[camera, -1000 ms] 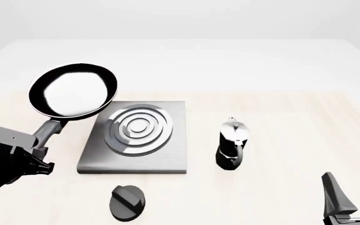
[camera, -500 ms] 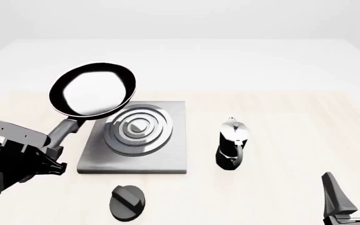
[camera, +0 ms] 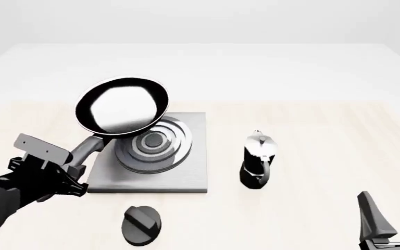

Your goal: Turn on the stove and put the frying pan on it.

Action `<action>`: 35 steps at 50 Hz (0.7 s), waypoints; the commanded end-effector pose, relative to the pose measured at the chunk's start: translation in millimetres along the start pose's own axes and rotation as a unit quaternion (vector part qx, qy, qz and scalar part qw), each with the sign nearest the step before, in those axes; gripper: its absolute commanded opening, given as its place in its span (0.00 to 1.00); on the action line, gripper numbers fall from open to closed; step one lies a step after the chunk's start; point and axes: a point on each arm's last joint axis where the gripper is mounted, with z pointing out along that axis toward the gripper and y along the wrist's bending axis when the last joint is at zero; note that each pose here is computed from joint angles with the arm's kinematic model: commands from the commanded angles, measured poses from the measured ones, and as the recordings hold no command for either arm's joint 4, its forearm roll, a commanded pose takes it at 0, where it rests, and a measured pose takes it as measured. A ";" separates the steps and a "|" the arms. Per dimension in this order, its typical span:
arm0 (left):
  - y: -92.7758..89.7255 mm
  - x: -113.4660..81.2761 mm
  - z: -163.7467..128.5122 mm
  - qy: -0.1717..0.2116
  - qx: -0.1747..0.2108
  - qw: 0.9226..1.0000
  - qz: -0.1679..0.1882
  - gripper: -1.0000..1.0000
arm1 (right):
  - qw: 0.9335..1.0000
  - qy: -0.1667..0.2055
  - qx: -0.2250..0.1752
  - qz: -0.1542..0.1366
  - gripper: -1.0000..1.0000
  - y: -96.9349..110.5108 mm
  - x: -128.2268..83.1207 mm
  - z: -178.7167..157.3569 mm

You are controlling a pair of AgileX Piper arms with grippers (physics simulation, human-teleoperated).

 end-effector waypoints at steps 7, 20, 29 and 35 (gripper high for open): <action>-6.8 -7.3 -0.3 -0.017 0.015 1.000 -0.009 0.00 | 1.000 0.000 0.000 0.000 1.00 0.0 0.0 0.0; -14.4 -6.0 -1.1 -0.019 0.028 0.999 -0.004 0.00 | 1.000 0.000 0.000 0.000 1.00 0.0 0.0 0.0; -19.5 -4.9 -4.3 -0.021 0.038 0.999 0.000 0.00 | 1.000 0.000 0.000 0.000 1.00 0.0 0.0 0.0; -22.6 -3.2 -3.9 -0.018 0.044 0.999 0.001 0.00 | 1.000 0.000 0.000 0.000 1.00 0.0 0.0 0.0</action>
